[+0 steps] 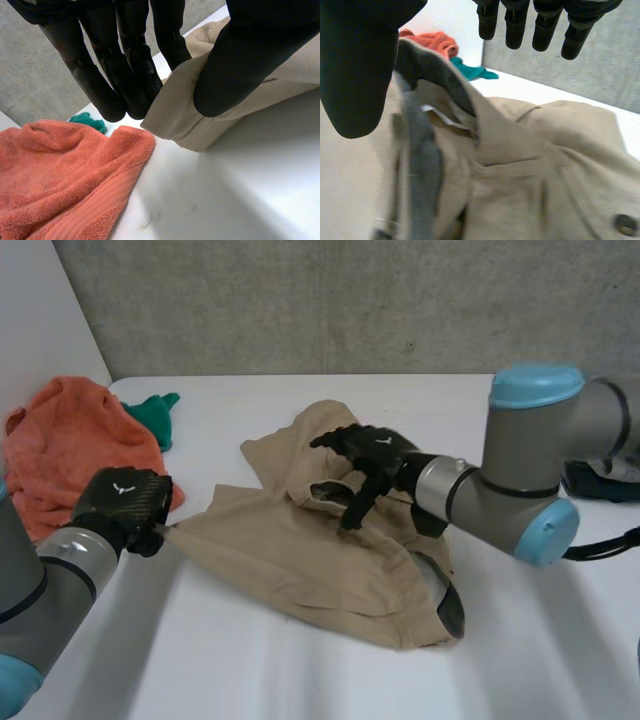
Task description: Fold the laundry.
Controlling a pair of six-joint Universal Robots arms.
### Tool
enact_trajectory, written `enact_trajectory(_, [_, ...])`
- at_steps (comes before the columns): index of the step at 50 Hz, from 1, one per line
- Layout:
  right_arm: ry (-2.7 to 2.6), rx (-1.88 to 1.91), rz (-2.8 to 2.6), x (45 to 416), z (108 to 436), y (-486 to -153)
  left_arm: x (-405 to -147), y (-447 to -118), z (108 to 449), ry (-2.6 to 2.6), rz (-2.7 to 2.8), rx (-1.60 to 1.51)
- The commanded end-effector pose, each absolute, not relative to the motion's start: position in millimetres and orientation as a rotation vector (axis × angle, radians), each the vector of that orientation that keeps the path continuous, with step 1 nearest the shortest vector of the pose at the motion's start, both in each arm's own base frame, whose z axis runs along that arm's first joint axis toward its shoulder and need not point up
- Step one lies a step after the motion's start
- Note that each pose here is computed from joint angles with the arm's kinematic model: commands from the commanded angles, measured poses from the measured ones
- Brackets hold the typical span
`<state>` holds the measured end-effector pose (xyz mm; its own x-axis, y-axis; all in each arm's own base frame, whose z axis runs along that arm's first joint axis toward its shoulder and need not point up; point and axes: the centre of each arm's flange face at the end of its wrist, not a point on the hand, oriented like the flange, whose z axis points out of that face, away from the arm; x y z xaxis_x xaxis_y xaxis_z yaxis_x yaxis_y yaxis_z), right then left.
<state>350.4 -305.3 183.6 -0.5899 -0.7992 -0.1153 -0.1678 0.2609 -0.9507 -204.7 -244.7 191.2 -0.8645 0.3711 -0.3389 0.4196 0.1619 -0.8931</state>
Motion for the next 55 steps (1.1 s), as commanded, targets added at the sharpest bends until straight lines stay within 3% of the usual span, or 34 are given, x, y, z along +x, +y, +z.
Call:
enact_trajectory(1, [1.928,-0.974,-1.455,334.2,194.0,-324.2,-207.3,-243.2,191.1,2.365,-1.843,0.816])
enact_trajectory(18, [2.102,-1.023,-1.61,332.2,179.0,-339.4,-209.0,-245.3,184.9,2.37,-1.833,0.823])
enact_trajectory(32, [2.101,-0.807,-1.45,367.9,170.7,-300.8,-206.2,-247.7,185.3,2.37,-1.833,0.808])
enact_trajectory(39, [2.08,-0.757,-1.517,380.9,166.8,-301.9,-206.9,-247.3,185.8,2.37,-1.837,0.813])
enact_trajectory(48, [2.046,-0.662,-1.77,384.1,165.3,-340.1,-205.4,-246.7,185.1,2.38,-1.829,0.811])
enact_trajectory(54, [2.009,-0.487,-2.131,344.0,207.8,-394.1,-204.9,-244.1,188.9,2.381,-1.841,0.808])
enact_trajectory(55, [1.954,-0.425,-2.259,324.5,223.3,-417.6,-204.8,-243.3,189.5,2.38,-1.844,0.809])
